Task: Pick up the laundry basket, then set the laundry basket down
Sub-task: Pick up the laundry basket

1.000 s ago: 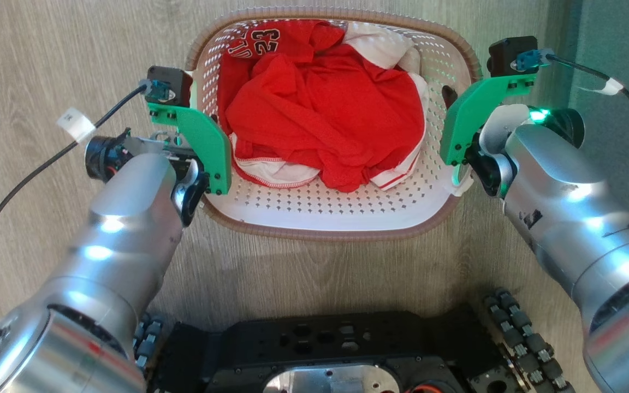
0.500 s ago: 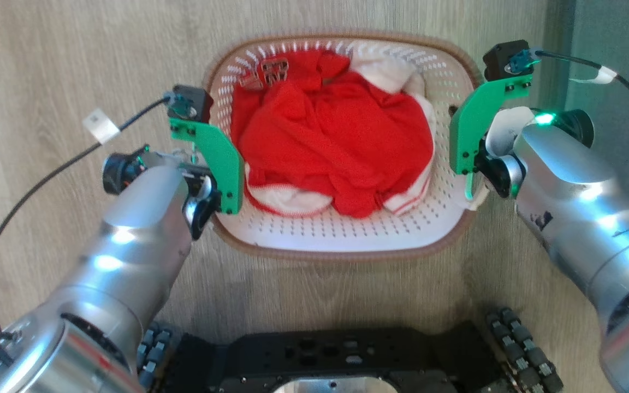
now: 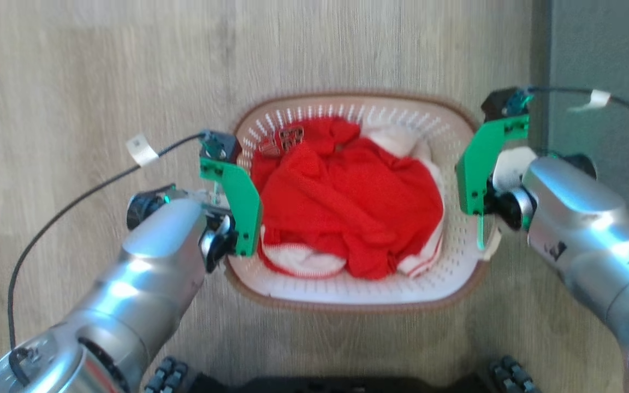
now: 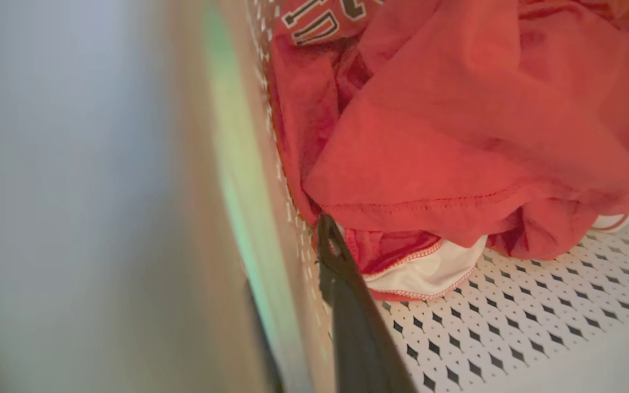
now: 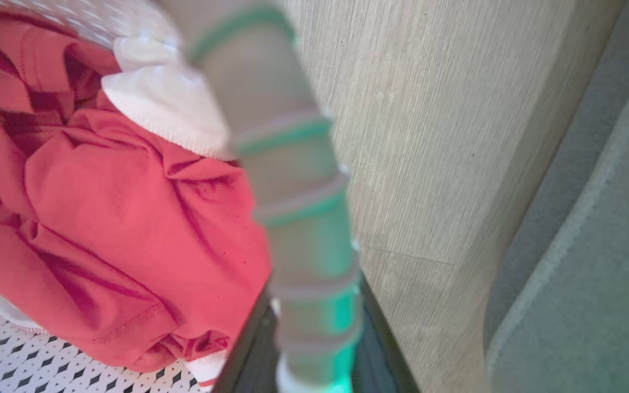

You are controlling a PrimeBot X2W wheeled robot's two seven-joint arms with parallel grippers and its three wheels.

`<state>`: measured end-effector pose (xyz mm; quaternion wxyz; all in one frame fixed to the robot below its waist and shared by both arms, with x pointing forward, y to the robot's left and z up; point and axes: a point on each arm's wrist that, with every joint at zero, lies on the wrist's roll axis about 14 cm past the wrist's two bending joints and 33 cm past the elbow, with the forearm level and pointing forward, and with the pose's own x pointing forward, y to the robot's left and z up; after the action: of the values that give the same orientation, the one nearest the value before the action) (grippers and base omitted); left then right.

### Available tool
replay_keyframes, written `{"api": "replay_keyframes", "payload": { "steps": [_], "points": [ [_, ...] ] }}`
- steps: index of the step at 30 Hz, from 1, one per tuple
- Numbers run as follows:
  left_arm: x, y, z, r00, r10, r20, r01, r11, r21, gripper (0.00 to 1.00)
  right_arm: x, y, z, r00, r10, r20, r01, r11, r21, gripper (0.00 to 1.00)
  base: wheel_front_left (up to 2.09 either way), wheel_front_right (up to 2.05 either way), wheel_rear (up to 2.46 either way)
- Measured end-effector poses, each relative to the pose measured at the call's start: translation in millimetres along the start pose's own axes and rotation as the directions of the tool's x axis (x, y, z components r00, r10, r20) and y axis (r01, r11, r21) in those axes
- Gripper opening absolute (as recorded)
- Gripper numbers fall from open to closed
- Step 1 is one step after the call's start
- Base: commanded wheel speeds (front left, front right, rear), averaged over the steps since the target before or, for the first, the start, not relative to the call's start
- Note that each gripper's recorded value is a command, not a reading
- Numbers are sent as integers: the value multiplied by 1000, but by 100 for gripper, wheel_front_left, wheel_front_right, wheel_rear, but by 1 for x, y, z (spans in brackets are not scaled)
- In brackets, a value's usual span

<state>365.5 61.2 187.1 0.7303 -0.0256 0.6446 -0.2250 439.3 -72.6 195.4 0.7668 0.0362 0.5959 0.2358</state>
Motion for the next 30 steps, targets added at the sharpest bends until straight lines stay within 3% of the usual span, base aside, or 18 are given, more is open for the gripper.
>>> {"api": "replay_keyframes", "payload": {
  "steps": [18, 30],
  "points": [
    [-81, -34, -33, 999, 16, 40, -18, 999, 43, 0, -90, 52, -17, 1000, -5, 1, 5, 998, -59, 0, 0, 0, 0],
    [-119, -42, -54, 994, 41, 103, -52, 992, 115, 0, -124, 81, -38, 1000, -4, 22, 7, 994, -108, 0, 0, 0, 0]
  ]
}}
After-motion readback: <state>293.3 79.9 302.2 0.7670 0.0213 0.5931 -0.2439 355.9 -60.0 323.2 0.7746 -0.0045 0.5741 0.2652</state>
